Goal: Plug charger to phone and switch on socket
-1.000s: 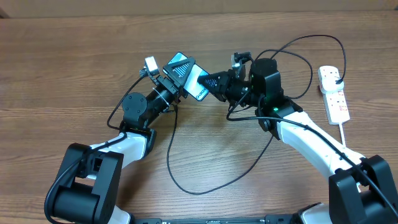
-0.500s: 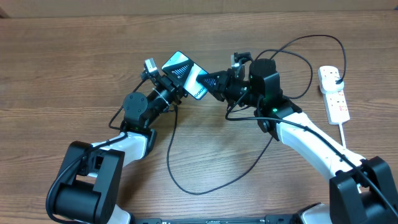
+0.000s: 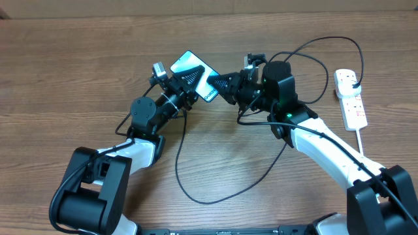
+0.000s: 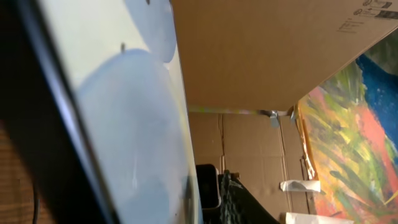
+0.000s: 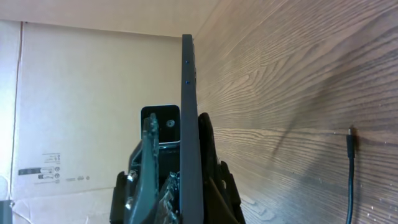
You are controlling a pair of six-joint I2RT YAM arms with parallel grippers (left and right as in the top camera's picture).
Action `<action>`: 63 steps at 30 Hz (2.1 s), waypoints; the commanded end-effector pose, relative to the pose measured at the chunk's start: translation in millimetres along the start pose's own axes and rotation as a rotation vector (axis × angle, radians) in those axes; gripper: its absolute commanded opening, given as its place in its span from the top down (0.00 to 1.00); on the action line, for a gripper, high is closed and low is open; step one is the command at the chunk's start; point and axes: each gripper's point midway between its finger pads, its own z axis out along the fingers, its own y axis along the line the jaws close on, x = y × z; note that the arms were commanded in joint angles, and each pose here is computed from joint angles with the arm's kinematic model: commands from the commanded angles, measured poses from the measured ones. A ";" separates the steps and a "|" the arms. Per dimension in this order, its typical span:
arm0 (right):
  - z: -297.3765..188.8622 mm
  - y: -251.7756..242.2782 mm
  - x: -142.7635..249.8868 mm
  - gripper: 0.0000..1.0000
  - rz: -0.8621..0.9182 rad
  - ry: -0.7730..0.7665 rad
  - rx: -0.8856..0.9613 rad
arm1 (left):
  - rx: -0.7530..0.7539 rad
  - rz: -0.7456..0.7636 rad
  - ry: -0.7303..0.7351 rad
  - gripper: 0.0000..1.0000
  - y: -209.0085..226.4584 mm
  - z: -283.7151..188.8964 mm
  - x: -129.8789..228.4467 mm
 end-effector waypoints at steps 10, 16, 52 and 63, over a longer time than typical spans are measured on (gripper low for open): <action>-15.7 -11.4 -42.8 0.96 0.026 -0.153 0.042 | 0.060 0.035 0.022 0.86 -21.4 1.9 4.0; -24.0 -9.5 -49.3 0.42 -0.010 -0.136 0.021 | 0.059 0.000 0.023 0.91 -21.4 1.7 3.7; -152.9 -128.0 -30.5 0.00 -0.215 0.068 0.489 | -0.378 -0.550 0.524 0.95 42.5 -24.7 96.0; -164.3 -146.2 -17.8 0.00 -0.172 0.105 0.588 | -0.392 -0.557 0.593 0.96 39.3 -35.6 98.1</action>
